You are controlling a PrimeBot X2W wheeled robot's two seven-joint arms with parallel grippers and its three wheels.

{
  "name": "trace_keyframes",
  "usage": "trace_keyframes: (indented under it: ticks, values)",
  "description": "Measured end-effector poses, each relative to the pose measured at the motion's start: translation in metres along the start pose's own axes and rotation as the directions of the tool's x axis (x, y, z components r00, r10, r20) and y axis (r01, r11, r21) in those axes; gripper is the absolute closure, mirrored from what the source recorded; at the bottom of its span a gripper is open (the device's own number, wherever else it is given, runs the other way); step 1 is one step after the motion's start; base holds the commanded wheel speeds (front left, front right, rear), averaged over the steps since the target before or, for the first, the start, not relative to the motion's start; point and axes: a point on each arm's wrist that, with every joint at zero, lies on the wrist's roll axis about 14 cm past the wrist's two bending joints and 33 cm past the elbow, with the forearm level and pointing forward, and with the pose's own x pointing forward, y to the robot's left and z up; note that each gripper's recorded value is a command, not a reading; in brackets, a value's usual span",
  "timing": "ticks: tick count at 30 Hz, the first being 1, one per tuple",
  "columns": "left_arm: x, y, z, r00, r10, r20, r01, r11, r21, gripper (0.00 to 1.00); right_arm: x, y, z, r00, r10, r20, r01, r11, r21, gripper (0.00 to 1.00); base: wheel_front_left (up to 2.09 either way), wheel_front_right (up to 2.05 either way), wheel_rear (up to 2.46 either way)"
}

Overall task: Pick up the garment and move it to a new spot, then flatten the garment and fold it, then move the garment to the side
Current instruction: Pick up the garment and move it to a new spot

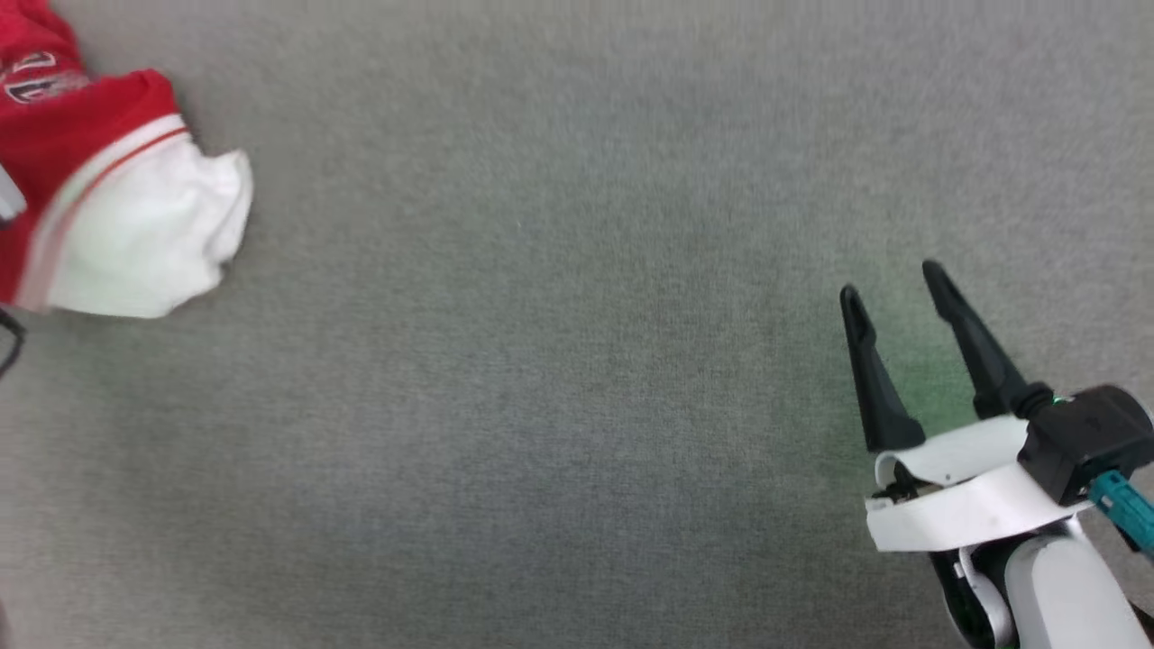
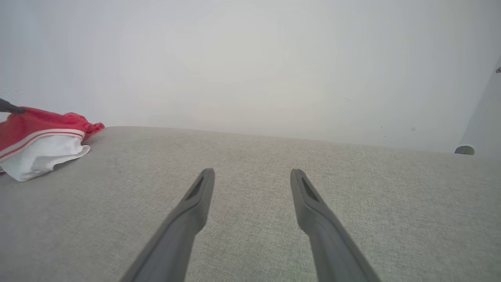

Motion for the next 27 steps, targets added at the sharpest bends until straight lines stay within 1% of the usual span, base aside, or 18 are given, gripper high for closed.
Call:
trace_keyframes:
  ticks: [3,5,9,13,16,17,22,23,25,27]
  values:
    - [-0.022,0.003,0.035,0.992,-0.012,0.125,0.009,1.000,0.026,1.00,-0.006,0.005,0.009,1.000,0.002,0.016,-0.002,1.000,0.004,0.00,0.00,0.00,0.00]
    - [-0.040,0.005,0.062,0.975,-0.022,0.221,0.014,0.999,0.038,1.00,-0.011,0.010,0.015,1.000,0.005,0.027,-0.005,1.000,0.005,0.00,0.00,0.00,0.00]
    - [-0.081,0.000,0.112,0.918,-0.062,0.392,0.039,0.997,0.066,1.00,-0.020,0.019,0.029,0.999,0.011,0.052,-0.012,1.000,0.008,0.00,0.00,0.00,0.00]
    - [-0.123,-0.005,0.146,0.850,-0.104,0.516,0.062,0.993,0.097,1.00,-0.029,0.026,0.046,0.996,0.014,0.090,-0.014,1.000,-0.001,0.00,0.00,0.00,0.00]
    - [-0.152,-0.009,0.164,0.808,-0.131,0.575,0.067,0.989,0.131,1.00,-0.036,0.029,0.058,0.993,0.013,0.115,-0.012,1.000,-0.009,0.00,0.00,0.00,0.00]
    - [-0.171,-0.013,0.173,0.779,-0.152,0.608,0.078,0.986,0.146,1.00,-0.041,0.031,0.066,0.991,0.011,0.135,-0.009,1.000,-0.013,0.00,0.00,0.00,0.00]
    - [-0.213,-0.030,0.190,0.721,-0.216,0.659,0.123,0.975,0.185,1.00,-0.052,0.032,0.086,0.983,-0.005,0.184,0.010,1.000,-0.026,0.00,0.00,0.00,0.00]
    - [-0.213,-0.030,0.190,0.721,-0.216,0.659,0.123,0.975,0.185,1.00,-0.052,0.032,0.086,0.983,-0.005,0.184,0.010,1.000,-0.026,0.00,0.00,0.00,0.00]
    - [-0.236,-0.046,0.198,0.683,-0.267,0.680,0.164,0.963,0.213,1.00,-0.061,0.024,0.094,0.979,-0.035,0.203,0.043,0.998,-0.038,0.00,0.00,0.00,0.00]
    - [-0.248,-0.059,0.201,0.664,-0.304,0.683,0.195,0.952,0.235,1.00,-0.067,0.016,0.099,0.974,-0.062,0.216,0.073,0.996,-0.043,0.00,0.00,0.00,0.00]
